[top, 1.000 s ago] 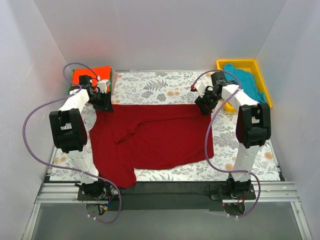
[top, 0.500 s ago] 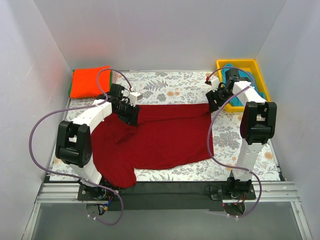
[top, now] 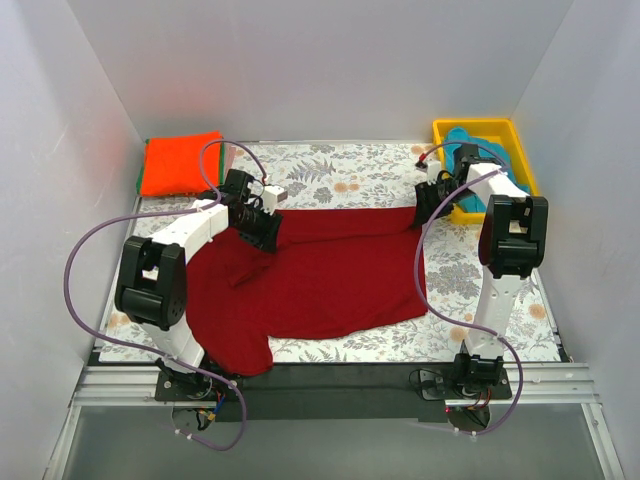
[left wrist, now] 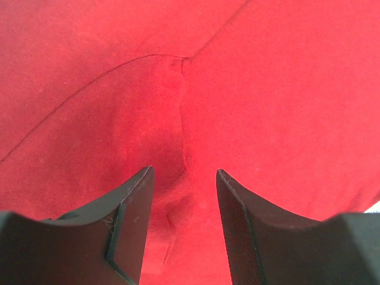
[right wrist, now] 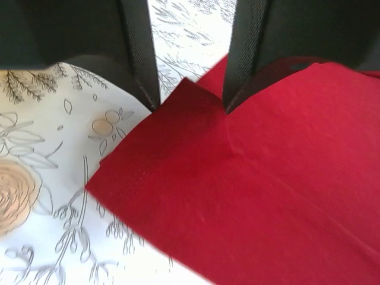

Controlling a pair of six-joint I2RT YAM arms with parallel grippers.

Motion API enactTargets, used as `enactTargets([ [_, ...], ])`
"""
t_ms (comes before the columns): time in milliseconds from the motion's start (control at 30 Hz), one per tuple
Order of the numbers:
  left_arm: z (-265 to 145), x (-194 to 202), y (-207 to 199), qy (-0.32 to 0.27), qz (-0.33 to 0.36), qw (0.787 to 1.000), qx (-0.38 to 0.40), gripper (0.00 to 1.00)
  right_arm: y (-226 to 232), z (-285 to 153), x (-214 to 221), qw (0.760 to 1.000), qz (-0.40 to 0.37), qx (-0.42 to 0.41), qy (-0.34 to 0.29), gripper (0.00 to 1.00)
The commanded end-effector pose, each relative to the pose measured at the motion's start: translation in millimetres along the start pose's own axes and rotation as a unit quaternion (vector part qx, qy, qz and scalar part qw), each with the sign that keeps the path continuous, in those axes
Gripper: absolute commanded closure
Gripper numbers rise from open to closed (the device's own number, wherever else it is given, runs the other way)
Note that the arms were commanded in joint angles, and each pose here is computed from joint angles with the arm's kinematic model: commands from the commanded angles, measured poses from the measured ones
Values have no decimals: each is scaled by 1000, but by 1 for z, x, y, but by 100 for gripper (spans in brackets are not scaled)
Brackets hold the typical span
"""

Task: Fold and stack the t-shirts
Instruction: Fold the tshirt

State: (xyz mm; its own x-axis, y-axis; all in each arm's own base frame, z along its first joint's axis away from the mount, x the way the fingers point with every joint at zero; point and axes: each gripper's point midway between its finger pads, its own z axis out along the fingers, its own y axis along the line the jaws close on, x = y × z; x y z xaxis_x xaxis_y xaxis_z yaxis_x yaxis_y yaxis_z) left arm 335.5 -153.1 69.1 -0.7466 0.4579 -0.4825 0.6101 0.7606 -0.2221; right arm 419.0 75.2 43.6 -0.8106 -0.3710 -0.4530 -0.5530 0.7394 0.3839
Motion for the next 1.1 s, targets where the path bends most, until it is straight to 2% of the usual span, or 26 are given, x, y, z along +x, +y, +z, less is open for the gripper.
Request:
enactTargets([
  [0, 0, -4, 2, -8, 6, 1000, -10, 55, 16, -15, -37, 998, 0, -35, -52, 51],
  [100, 1, -3, 3, -6, 6, 1000, -11, 55, 20, -20, -48, 997, 0, -43, -66, 57],
  [233, 3, -6, 7, -6, 7, 1000, -16, 56, 16, -24, -51, 997, -5, -29, -65, 69],
  [267, 4, -6, 9, -6, 7, 1000, -18, 57, 15, -25, -51, 998, -6, -26, -65, 77],
  [367, 6, -8, 11, -3, 1, 1000, -22, 59, 11, -27, -51, 998, -10, -14, -60, 85],
  [600, 10, -5, 13, 8, -1, 1000, -23, 58, 11, -31, -32, 999, -33, -2, -26, 91],
  [700, 12, -3, 13, 11, 0, 1000, -22, 57, 9, -32, -18, 999, -53, 12, -7, 89],
  [900, 14, -4, 16, 12, 3, 1000, -24, 57, -2, -36, -5, 996, -75, 43, 19, 75],
  [933, 13, -6, 16, 11, 4, 1000, -26, 57, -5, -37, -4, 995, -79, 52, 24, 66],
  [1000, 12, -7, 15, 11, 6, 1000, -22, 57, -9, -40, -3, 994, -86, 64, 29, 60],
  [1033, 12, -9, 15, 8, 8, 1000, -22, 56, -12, -42, -3, 992, -96, 73, 32, 51],
  [1067, 11, -8, 15, 11, 7, 1000, -21, 56, -11, -45, -5, 991, -102, 76, 30, 47],
])
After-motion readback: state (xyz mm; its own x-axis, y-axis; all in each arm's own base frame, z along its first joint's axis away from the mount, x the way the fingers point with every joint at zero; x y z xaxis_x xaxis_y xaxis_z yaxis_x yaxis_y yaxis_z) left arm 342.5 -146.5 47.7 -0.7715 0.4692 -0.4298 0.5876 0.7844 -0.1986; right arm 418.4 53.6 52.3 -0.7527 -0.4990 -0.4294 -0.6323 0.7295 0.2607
